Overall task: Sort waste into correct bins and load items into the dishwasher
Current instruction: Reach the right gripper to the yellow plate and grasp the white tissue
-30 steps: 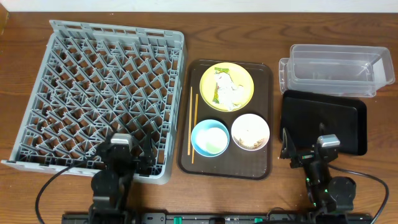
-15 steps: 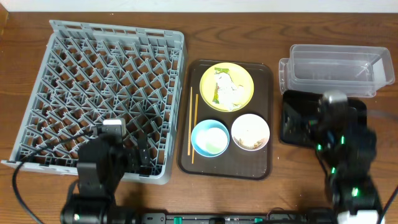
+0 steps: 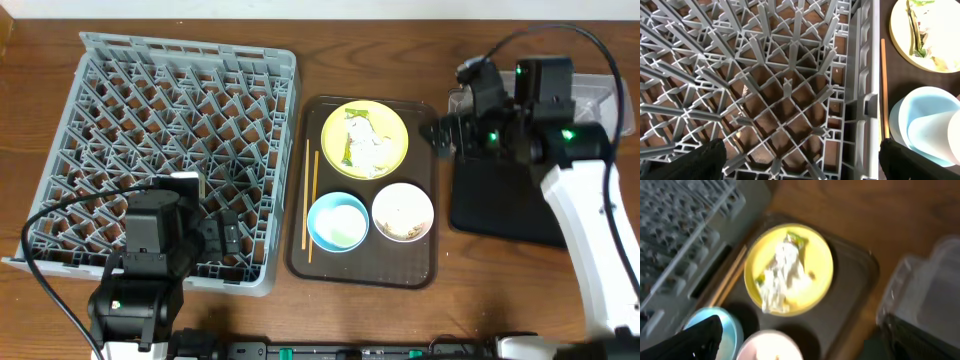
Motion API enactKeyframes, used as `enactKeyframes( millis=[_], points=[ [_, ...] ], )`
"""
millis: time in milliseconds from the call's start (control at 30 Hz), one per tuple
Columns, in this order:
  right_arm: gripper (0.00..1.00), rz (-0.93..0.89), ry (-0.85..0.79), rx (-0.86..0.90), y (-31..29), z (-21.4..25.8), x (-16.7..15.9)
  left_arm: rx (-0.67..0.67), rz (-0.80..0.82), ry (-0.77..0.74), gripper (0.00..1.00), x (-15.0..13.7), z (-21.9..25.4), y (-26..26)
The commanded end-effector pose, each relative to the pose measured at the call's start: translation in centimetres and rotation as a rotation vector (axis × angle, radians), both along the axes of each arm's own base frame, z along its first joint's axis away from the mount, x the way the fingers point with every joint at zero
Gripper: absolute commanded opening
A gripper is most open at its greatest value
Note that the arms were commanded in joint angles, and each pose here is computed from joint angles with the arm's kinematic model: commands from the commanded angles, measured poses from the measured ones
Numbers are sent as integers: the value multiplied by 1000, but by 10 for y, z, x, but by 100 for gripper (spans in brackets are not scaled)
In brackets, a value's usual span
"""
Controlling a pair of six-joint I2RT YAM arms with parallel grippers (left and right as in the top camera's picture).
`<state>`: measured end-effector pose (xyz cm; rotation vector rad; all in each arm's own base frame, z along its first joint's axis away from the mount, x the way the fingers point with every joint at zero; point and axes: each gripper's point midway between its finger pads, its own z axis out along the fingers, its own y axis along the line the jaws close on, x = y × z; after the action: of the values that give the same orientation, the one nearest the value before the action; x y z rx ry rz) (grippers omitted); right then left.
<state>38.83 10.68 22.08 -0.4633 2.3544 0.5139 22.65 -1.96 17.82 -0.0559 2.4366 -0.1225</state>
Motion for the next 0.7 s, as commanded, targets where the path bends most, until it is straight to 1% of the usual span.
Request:
enactKeyframes(
  millis=[0,67,133,233,367,533,567,600,667],
  points=[
    [99,64,-17,105,25,9,10,7,19,-22,98,2,8,4],
    [99,85,-23,103,36,3,16,7,19,-21,98,2,8,4],
    [96,89,-12,65,45,-10,20,7,19,-21,98,2,8,4],
    [86,70,20,-54,56,-39,23,7,19,-21,98,2,8,4],
    [81,-2,92,-172,67,-80,26,7,19,-21,98,2,8,4],
    [74,9,177,-211,91,-125,21,7,19,-21,98,2,8,4],
    [74,-16,200,-228,94,-139,21,7,19,-21,98,2,8,4],
    [73,-26,207,-235,95,-143,21,7,19,-21,98,2,8,4],
    [70,-64,236,-257,97,-161,22,7,19,-21,98,2,8,4]
  ],
)
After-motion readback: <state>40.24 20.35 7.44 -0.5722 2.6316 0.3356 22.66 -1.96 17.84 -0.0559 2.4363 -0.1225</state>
